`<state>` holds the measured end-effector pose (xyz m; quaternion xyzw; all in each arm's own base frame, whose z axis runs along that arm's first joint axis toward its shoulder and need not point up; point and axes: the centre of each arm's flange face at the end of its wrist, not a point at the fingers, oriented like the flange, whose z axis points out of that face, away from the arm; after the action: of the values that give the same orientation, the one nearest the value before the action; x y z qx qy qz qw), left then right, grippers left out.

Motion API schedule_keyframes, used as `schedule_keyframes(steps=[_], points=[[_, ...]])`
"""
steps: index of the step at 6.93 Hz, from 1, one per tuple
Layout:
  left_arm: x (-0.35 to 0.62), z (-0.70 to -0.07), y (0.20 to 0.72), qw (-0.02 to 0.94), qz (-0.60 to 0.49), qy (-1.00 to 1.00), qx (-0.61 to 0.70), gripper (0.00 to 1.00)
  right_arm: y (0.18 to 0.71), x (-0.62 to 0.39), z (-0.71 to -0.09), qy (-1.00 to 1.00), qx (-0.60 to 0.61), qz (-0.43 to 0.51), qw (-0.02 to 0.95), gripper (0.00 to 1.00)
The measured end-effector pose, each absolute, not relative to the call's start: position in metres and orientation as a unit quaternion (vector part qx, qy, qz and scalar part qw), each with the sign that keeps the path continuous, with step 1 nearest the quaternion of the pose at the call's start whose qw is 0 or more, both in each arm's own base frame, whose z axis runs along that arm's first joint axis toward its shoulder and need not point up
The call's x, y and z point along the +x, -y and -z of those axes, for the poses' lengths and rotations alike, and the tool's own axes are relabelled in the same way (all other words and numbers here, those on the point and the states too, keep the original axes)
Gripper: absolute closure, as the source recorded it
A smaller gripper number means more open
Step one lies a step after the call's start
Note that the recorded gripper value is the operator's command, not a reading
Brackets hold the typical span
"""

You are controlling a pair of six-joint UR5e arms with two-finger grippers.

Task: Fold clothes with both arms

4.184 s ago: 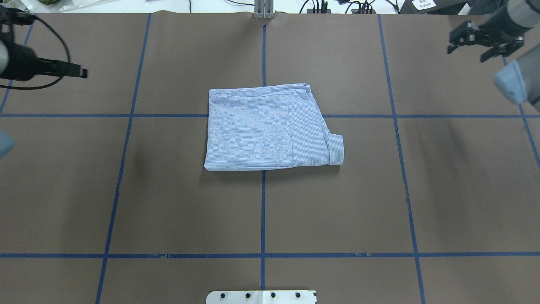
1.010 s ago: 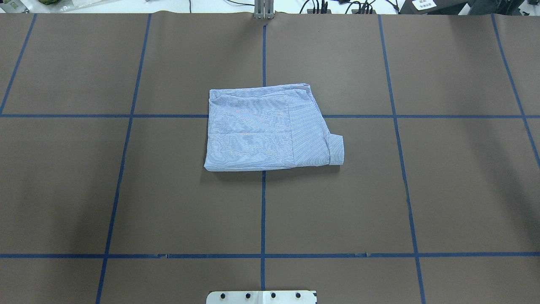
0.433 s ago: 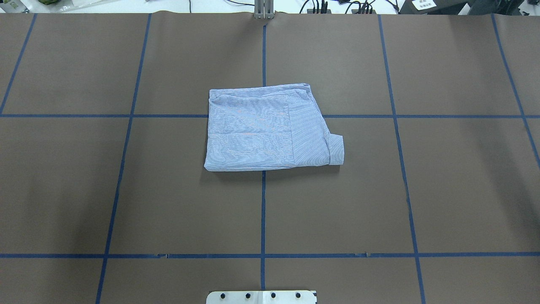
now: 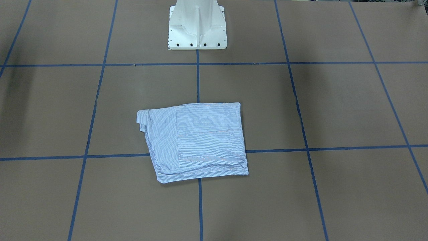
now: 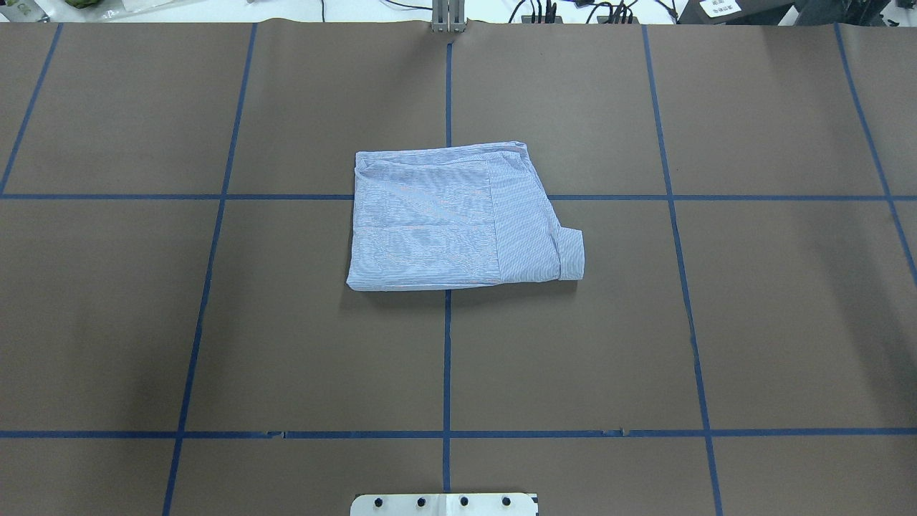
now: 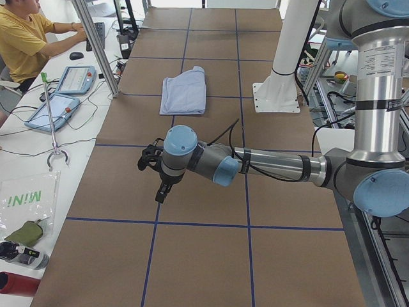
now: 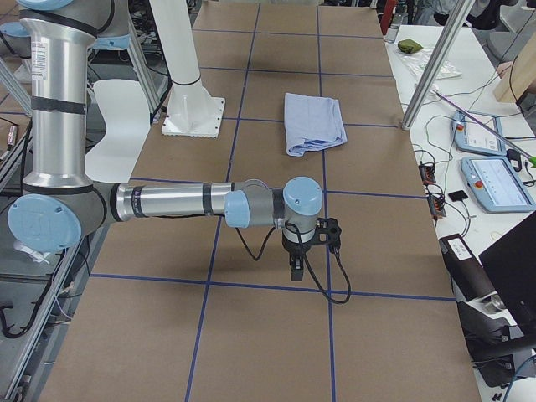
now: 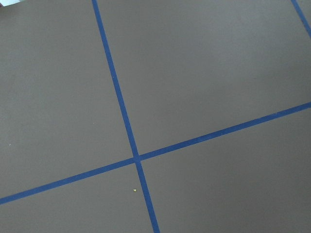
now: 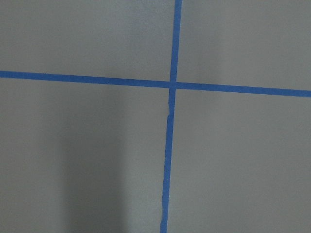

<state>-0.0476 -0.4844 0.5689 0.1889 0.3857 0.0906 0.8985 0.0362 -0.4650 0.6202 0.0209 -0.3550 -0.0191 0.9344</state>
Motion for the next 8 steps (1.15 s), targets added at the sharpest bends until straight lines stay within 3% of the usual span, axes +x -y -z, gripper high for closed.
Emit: schedule_keyframes(steps=[8], points=[[-0.047, -0.589, 0.482, 0.902, -0.085, -0.386, 0.172, 0.00, 0.469, 0.035, -0.619, 0.361, 0.021, 0.020, 0.932, 0.00]])
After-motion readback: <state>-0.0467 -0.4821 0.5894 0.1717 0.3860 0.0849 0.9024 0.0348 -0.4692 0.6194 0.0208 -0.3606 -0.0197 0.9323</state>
